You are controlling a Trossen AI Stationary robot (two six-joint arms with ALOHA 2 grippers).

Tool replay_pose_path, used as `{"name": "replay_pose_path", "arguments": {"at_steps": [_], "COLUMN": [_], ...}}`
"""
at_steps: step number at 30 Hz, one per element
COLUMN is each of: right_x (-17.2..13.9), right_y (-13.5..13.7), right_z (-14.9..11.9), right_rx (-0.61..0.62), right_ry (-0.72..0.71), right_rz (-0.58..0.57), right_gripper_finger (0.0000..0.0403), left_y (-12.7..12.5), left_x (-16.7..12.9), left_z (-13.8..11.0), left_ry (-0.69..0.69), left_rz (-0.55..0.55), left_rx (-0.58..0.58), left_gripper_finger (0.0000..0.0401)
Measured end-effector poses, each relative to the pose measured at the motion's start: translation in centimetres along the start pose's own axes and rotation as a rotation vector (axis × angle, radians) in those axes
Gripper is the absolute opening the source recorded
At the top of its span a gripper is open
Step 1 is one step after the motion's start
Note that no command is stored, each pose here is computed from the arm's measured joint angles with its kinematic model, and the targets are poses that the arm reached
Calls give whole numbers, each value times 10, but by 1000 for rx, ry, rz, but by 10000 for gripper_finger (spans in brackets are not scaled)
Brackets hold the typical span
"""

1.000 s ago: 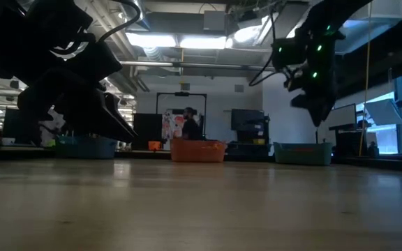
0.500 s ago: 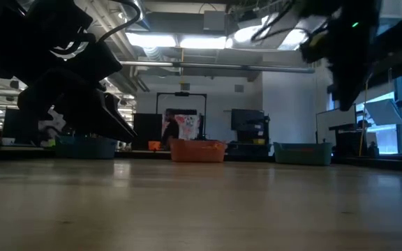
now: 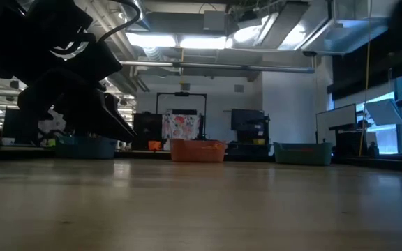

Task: Sort rubber bands into baskets
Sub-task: Put the red rubber band into the green bin

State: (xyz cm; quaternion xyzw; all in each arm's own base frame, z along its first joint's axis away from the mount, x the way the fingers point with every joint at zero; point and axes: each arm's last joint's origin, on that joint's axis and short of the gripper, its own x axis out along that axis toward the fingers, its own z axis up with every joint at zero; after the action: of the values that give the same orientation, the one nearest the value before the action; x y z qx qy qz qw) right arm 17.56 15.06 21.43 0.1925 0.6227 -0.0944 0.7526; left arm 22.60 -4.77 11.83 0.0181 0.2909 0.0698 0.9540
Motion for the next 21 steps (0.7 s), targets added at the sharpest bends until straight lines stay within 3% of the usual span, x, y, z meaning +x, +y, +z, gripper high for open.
{"name": "replay_pose_path", "arguments": {"at_steps": [3, 7, 16, 21], "right_x": [12, 30, 63, 70], "right_y": [15, 28, 34, 34], "right_z": [-26, -51, -71, -70], "right_rx": [-18, -109, -230, -268], "right_ry": [67, 50, 61, 63], "right_rz": [82, 107, -17, -41], "right_gripper_finger": [160, 160, 158, 125], "left_y": [0, 0, 0, 0], "left_x": [0, 0, 0, 0], "left_z": [0, 0, 1, 1], "left_ry": [0, -1, -8, -8], "left_rz": [0, 0, -1, 0], "left_rx": [1, 13, 23, 24], "left_gripper_finger": [143, 143, 143, 143]}}
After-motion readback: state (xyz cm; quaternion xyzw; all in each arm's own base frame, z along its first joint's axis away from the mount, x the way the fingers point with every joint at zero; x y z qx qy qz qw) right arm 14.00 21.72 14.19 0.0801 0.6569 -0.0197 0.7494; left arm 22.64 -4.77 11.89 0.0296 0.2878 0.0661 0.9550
